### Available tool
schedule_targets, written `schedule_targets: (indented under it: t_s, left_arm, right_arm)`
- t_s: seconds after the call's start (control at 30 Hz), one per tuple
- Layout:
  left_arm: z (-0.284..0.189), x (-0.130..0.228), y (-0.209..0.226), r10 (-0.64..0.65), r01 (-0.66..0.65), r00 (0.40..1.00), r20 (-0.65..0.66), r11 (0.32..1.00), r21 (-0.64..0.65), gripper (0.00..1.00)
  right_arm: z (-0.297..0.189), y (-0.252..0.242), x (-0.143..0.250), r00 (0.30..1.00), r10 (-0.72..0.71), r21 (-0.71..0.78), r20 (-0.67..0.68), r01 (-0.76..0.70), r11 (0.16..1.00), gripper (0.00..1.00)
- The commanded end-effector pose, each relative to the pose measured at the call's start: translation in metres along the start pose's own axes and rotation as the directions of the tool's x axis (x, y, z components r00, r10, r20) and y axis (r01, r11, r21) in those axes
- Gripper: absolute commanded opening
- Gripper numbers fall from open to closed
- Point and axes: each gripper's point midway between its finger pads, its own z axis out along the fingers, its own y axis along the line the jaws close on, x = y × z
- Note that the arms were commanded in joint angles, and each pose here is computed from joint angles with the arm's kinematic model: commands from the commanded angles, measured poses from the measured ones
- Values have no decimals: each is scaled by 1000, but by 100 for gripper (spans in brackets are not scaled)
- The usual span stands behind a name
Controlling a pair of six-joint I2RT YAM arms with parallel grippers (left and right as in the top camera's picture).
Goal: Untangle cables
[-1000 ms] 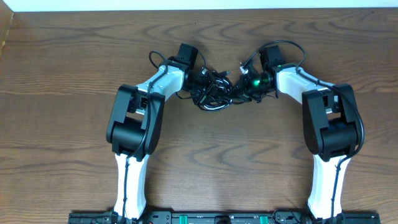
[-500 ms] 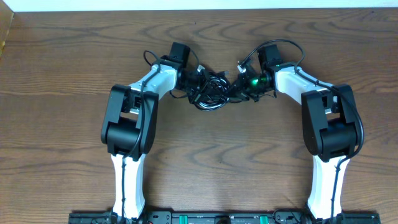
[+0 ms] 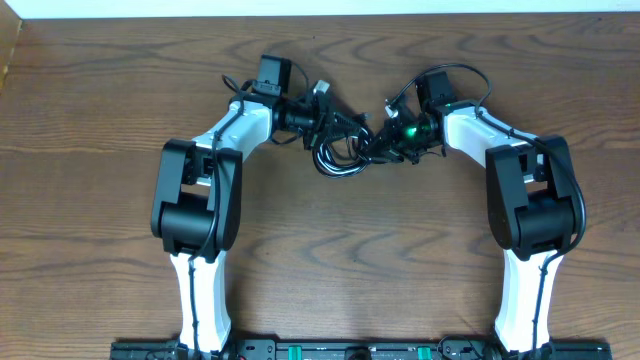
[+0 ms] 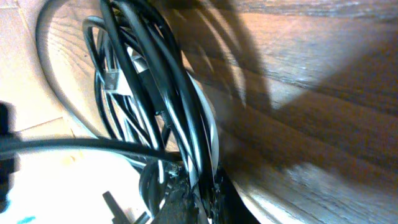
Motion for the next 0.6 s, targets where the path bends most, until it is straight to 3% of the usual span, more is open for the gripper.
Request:
schedule_targets:
  t_s: [0.0, 0.2, 0.3, 0.43, 0.53, 0.57]
  left_arm:
    - [-11, 11, -37, 72, -70, 997, -29, 995, 73, 7]
    - [-12, 6, -35, 74, -74, 997, -4, 996, 58, 7]
    - [-38, -18, -31, 70, -70, 987, 142, 998, -4, 7]
    - [-85, -37, 26, 14, 99, 928, 372, 954, -282, 14]
    - [-119, -26, 82, -20, 298, 875, 483, 808, -508, 14]
    - [-121, -23, 84, -20, 299, 879, 476, 801, -519, 14]
  right_arm:
    - [4, -13, 2, 1000, 15, 45, 1, -15, 999, 1]
    - [4, -13, 2, 1000, 15, 46, 1, -15, 999, 1]
    - [3, -14, 2, 1000, 16, 45, 2, -16, 999, 1]
    - [3, -14, 1, 1000, 17, 45, 3, -17, 999, 2]
    - [3, -14, 1, 1000, 16, 46, 3, -17, 999, 2]
    - [3, -14, 1, 1000, 16, 46, 4, -17, 999, 2]
